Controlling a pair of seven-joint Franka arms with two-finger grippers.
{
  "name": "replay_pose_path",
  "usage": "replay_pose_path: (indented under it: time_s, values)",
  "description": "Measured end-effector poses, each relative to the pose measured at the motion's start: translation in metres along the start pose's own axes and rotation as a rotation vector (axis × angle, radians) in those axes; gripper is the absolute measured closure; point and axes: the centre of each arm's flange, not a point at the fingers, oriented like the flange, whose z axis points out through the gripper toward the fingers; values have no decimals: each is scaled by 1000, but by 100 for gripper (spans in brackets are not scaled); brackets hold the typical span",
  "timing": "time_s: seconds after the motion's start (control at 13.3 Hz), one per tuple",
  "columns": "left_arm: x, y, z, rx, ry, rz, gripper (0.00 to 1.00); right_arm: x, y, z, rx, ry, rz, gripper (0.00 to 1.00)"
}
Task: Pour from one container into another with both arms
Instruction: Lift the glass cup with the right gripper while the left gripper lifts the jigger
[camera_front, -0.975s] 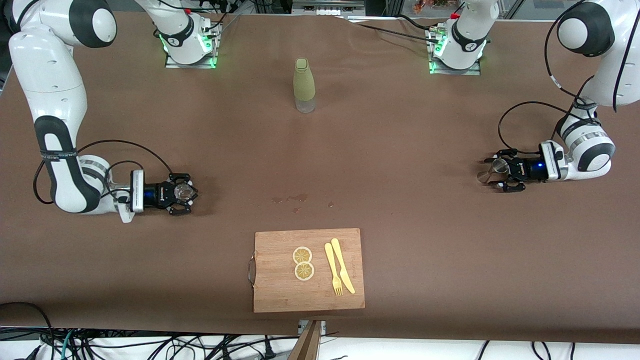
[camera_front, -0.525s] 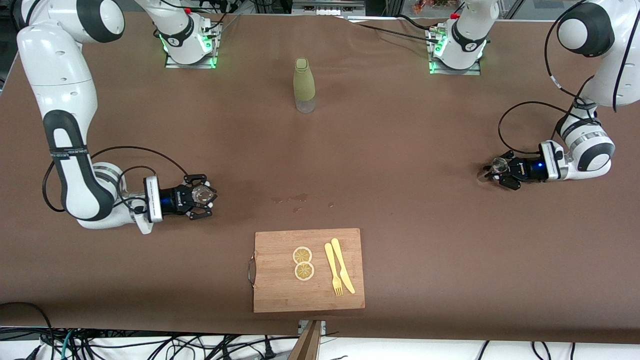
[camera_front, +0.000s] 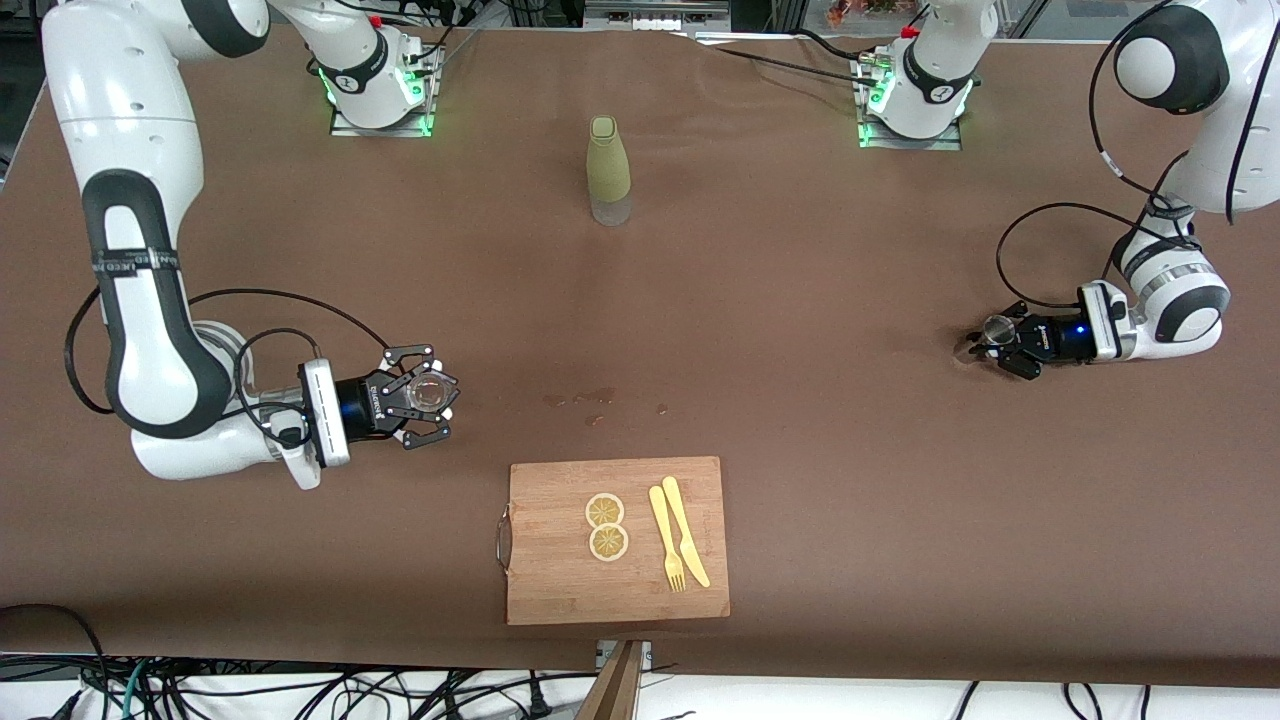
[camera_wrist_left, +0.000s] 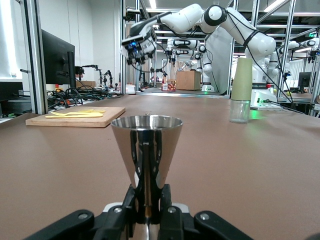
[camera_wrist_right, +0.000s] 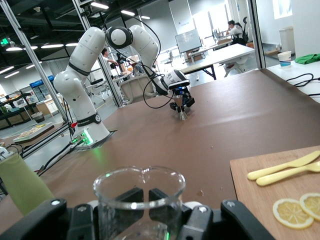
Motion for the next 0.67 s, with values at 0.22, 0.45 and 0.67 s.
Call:
replay_pose_path:
  time_s: [0.22, 0.45, 0.67]
  values:
    - [0, -2, 5, -5, 6, -4, 79, 37, 0, 29, -36, -60, 16, 88]
    - [4, -8, 22, -28, 26, -2, 79, 62, -1, 57, -72, -128, 43, 88]
    - [20, -26, 58, -83, 34, 15, 79, 84, -1, 85, -125, -158, 49, 88]
